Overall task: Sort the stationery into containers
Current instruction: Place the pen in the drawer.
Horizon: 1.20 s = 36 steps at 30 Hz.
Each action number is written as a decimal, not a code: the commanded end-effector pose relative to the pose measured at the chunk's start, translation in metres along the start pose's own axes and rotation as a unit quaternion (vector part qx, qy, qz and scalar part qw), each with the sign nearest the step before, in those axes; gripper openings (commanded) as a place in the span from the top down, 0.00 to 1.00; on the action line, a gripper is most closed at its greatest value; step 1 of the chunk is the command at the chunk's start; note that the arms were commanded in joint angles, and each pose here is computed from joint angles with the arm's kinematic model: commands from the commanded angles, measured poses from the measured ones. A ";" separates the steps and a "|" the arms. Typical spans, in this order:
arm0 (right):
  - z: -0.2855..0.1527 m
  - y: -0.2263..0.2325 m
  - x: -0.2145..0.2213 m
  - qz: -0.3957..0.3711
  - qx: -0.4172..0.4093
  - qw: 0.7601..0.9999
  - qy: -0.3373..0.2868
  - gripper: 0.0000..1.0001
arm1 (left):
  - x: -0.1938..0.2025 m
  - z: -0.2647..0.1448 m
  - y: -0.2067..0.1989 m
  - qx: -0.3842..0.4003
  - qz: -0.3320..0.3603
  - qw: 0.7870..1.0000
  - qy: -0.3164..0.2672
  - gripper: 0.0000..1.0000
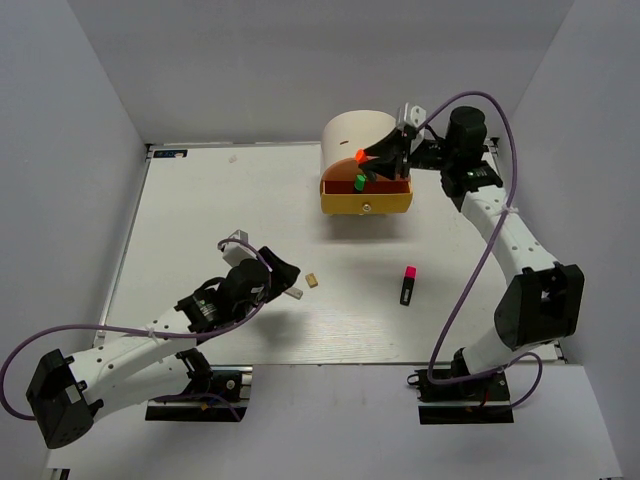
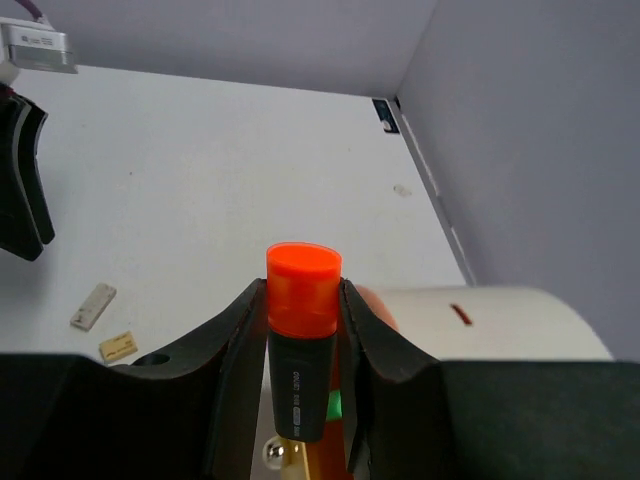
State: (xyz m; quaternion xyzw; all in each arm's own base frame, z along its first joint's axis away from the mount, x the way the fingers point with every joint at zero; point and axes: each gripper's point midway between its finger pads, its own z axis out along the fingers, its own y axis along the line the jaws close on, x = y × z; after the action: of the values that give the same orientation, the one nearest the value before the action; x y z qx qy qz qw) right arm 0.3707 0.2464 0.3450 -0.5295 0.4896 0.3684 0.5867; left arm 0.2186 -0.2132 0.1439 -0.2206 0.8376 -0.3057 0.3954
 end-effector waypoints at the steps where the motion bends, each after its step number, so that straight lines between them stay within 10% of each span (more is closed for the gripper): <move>1: 0.015 0.006 -0.020 -0.064 -0.056 0.996 -0.037 0.98 | -0.001 -0.001 0.004 -0.007 0.000 1.000 -0.004 0.30; 36: 0.082 -0.015 0.059 -0.081 -0.029 0.996 0.018 0.98 | -0.002 -0.007 0.017 -0.021 -0.009 1.000 -0.008 0.30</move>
State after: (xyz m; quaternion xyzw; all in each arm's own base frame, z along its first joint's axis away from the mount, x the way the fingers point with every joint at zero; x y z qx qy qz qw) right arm 0.4113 0.3161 0.2874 -0.5910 0.4510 0.3342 0.5793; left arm 0.2124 -0.2027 0.1377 -0.2327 0.8407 -0.2948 0.3900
